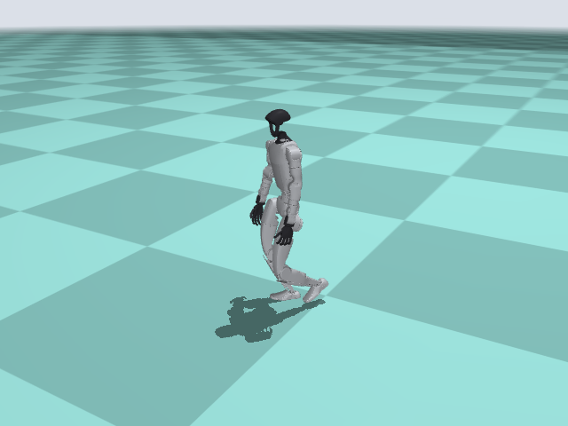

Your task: Walk

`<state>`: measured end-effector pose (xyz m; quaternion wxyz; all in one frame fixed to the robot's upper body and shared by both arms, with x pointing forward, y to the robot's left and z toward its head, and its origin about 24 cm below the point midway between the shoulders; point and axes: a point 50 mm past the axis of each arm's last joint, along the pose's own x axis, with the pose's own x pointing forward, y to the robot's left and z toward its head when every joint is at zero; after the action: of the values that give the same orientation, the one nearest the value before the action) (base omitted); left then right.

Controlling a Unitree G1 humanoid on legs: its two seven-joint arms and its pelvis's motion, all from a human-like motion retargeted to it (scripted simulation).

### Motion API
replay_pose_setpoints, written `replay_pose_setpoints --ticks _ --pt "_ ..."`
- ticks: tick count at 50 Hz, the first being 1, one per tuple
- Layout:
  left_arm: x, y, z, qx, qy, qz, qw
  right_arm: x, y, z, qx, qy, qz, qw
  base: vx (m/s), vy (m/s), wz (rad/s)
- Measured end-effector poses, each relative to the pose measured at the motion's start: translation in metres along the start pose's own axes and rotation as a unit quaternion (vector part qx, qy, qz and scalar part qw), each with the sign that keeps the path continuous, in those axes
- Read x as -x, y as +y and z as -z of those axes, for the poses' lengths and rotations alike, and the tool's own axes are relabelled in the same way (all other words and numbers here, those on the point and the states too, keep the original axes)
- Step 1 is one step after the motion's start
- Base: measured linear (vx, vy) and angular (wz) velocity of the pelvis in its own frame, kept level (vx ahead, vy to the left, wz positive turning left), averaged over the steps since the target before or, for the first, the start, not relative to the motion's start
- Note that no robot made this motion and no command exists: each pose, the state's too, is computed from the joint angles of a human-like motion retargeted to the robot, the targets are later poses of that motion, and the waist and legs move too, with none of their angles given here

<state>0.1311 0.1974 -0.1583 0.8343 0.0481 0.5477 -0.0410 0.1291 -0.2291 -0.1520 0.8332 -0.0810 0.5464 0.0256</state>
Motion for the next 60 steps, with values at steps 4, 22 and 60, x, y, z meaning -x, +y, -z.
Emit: replay_pose_setpoints --ticks 4,22,60 --pt "0.000 0.005 -0.004 -0.003 -0.005 -0.011 1.000 -0.001 0.000 -0.007 0.008 -0.009 -0.002 1.000 0.25 -0.02 -0.24" --pt "0.001 -0.002 0.008 -0.013 0.011 -0.002 1.000 0.000 0.012 0.012 0.034 0.019 -0.029 0.999 0.21 0.02 -0.14" --pt "0.000 0.008 -0.007 0.014 0.003 -0.019 1.000 -0.002 0.016 -0.008 0.011 -0.016 -0.034 0.999 0.27 0.06 -0.16"
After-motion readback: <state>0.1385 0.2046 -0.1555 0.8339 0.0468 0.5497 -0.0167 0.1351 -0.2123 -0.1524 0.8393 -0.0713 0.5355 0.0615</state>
